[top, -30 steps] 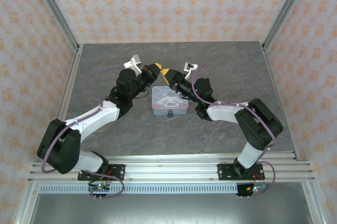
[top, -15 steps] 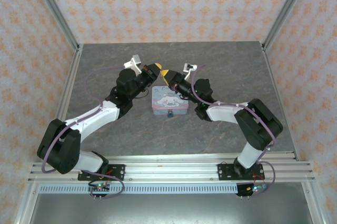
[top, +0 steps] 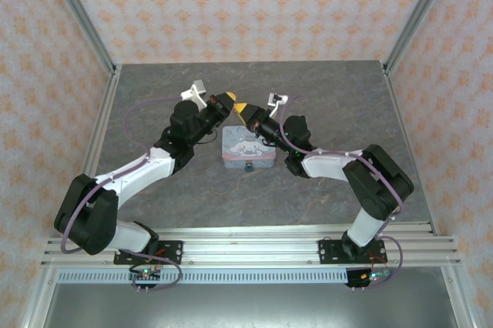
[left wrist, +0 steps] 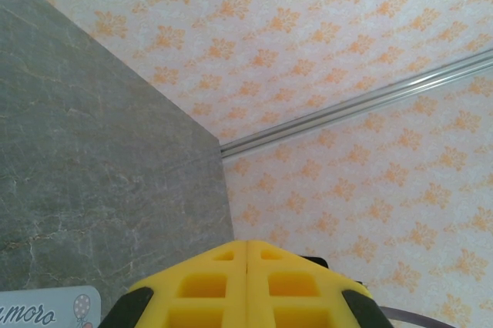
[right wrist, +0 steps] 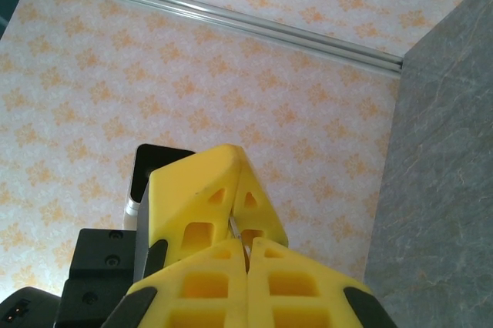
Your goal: Unlock a padlock with a key
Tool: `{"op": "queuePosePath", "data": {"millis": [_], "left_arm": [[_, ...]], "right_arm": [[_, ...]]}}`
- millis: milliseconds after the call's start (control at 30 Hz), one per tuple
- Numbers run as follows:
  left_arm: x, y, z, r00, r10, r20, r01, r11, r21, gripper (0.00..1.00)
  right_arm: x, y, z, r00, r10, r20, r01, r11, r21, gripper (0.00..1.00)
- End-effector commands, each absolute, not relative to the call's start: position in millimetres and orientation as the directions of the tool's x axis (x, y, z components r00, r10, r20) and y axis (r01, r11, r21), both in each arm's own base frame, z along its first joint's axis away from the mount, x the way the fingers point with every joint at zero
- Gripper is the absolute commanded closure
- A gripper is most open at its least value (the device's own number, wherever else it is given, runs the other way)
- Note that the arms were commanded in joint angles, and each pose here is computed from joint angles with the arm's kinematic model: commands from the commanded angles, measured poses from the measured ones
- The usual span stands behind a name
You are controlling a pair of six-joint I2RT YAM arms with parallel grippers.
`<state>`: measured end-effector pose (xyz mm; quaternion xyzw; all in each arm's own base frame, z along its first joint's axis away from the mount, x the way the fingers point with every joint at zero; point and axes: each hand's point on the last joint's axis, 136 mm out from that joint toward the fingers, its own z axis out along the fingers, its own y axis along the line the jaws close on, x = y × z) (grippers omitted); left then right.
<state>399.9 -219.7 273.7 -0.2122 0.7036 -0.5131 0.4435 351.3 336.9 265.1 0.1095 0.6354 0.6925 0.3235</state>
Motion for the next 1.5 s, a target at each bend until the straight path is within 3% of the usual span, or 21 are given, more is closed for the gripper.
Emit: {"op": "queuePosePath", "data": {"millis": [0,800,833,933,1033,1200,1467], "left_arm": [[395,-217,289,-0.489,-0.765,-0.419,0.193,0.373,-0.907,1.00],[387,-201,277,-0.458,-0.792,-0.404,0.133,0.388,-0.912,1.00],[387,-199,277,-0.456,-0.790,-0.411,0.121,0.402,-0.908,0.91],[385,-184,274,-0.453,-0.777,-0.438,0.079,0.455,-0.887,0.52],[374,-169,261,-0.493,-0.720,-0.488,0.019,0.551,-0.834,0.32],[337,-167,224,-0.630,-0.576,-0.520,0.006,0.667,-0.745,0.22],[281,-192,163,-0.798,-0.349,-0.491,0.092,0.735,-0.672,0.21]], "right_arm": [[350,334,281,-0.740,0.614,-0.275,-0.359,-0.015,0.933,1.00],[359,318,264,-0.690,0.685,-0.234,-0.309,0.012,0.951,1.00],[359,316,263,-0.690,0.685,-0.235,-0.306,0.017,0.952,1.00],[356,306,252,-0.688,0.687,-0.232,-0.284,0.039,0.958,1.00],[353,292,244,-0.685,0.688,-0.238,-0.262,0.072,0.962,1.00],[346,273,227,-0.691,0.673,-0.263,-0.219,0.151,0.964,1.00],[339,262,202,-0.724,0.640,-0.259,-0.139,0.233,0.962,1.00]]}}
